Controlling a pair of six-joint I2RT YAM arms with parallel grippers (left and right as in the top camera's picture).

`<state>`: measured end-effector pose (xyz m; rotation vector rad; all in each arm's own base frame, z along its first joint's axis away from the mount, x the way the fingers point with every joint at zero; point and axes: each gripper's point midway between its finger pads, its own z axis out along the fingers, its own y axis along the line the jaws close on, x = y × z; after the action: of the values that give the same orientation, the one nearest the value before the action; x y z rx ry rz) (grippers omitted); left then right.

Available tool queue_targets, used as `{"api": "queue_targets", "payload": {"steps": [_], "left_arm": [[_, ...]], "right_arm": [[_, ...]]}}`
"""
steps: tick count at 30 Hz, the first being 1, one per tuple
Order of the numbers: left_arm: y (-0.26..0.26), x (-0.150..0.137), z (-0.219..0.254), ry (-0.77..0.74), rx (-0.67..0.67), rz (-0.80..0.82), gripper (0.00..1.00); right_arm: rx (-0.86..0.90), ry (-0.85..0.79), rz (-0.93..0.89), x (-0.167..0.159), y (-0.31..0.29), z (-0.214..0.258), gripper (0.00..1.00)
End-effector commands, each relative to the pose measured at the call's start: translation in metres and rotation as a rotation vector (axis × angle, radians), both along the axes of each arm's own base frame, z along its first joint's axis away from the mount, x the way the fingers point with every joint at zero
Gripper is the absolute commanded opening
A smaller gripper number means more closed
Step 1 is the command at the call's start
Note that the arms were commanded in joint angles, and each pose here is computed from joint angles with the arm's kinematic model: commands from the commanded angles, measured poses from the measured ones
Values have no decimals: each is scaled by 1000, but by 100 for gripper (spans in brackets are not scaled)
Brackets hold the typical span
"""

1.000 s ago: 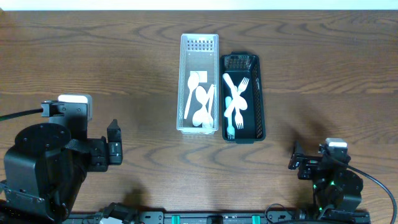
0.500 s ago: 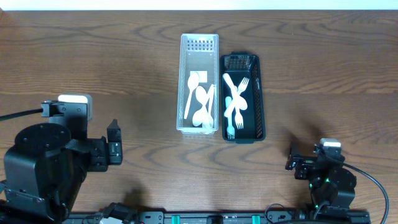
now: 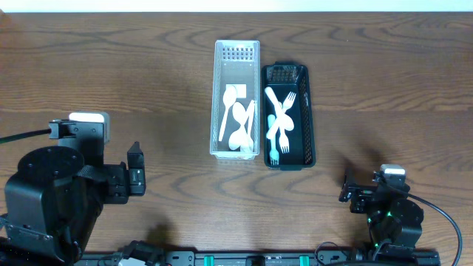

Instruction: Pack container

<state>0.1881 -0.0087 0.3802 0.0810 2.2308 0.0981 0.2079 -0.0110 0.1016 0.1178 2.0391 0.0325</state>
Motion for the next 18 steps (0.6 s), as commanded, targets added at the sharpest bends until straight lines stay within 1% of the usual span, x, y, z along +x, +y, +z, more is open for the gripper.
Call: {"api": "queue_targets", "payload": {"steps": [1, 16, 18], "left_arm": [[4, 0, 4, -11, 11, 18, 98], [5, -1, 3, -12, 10, 19, 98], [10, -4, 2, -14, 10, 41, 98]], "right_arm": [[-2, -2, 4, 0, 1, -2, 99], [-2, -2, 4, 0, 1, -2, 99], [-2, -2, 4, 0, 1, -2, 99]]}}
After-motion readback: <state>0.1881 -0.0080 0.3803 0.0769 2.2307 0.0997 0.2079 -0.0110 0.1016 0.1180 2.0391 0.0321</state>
